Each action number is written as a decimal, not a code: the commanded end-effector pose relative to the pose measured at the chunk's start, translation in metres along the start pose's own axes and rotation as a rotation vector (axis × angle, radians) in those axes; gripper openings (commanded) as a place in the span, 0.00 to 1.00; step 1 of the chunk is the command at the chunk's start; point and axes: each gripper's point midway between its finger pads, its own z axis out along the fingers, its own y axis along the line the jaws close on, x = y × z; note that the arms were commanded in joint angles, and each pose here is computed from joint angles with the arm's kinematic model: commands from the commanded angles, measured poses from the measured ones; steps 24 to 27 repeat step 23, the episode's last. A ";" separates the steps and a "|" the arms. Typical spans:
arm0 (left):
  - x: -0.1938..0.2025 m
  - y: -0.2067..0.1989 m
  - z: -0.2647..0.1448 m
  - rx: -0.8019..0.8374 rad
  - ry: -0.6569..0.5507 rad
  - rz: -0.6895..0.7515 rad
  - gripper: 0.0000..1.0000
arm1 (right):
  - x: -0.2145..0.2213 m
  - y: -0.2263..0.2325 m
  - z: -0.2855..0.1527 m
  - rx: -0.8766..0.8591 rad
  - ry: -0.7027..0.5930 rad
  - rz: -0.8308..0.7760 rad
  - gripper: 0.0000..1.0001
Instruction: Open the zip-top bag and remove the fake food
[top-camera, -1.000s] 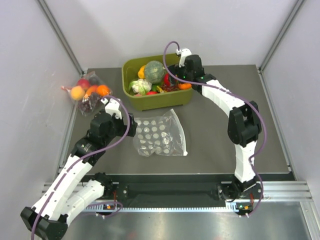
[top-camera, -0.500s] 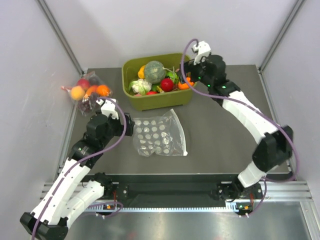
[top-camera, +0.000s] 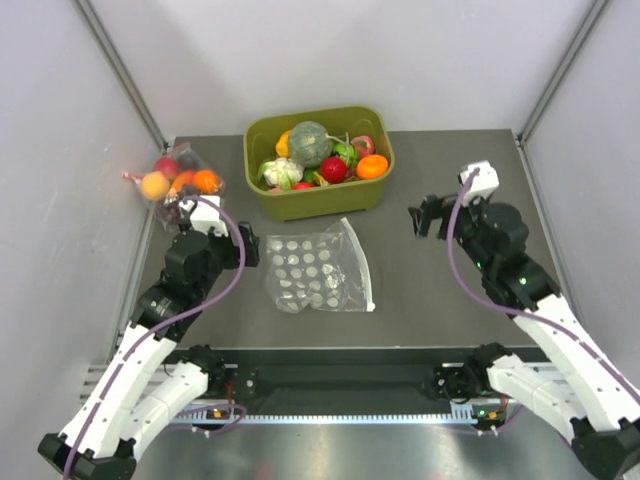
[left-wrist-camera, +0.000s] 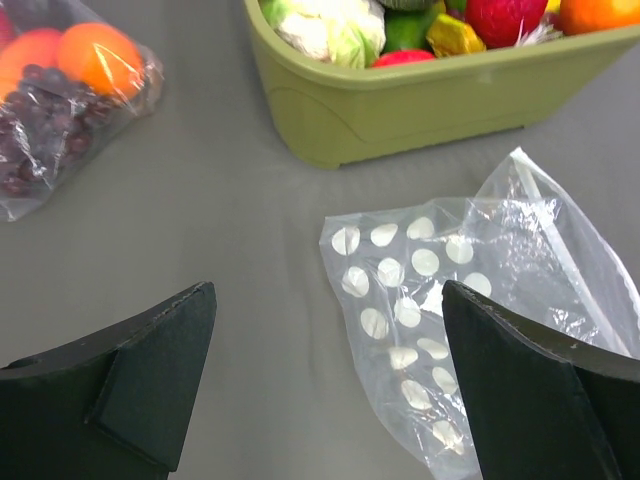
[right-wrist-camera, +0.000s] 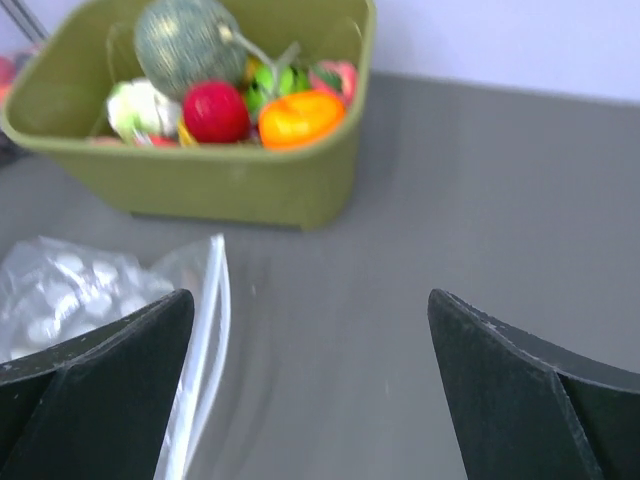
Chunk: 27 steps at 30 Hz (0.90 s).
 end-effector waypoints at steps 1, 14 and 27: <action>-0.045 0.002 -0.009 -0.022 -0.130 -0.028 0.99 | 0.028 -0.019 -0.030 0.087 0.034 0.067 1.00; -0.066 0.009 -0.012 -0.072 -0.176 -0.040 0.99 | 0.039 -0.035 -0.073 0.146 0.008 0.087 1.00; -0.067 0.010 -0.008 -0.082 -0.170 -0.026 0.99 | 0.039 -0.038 -0.074 0.155 0.011 0.071 1.00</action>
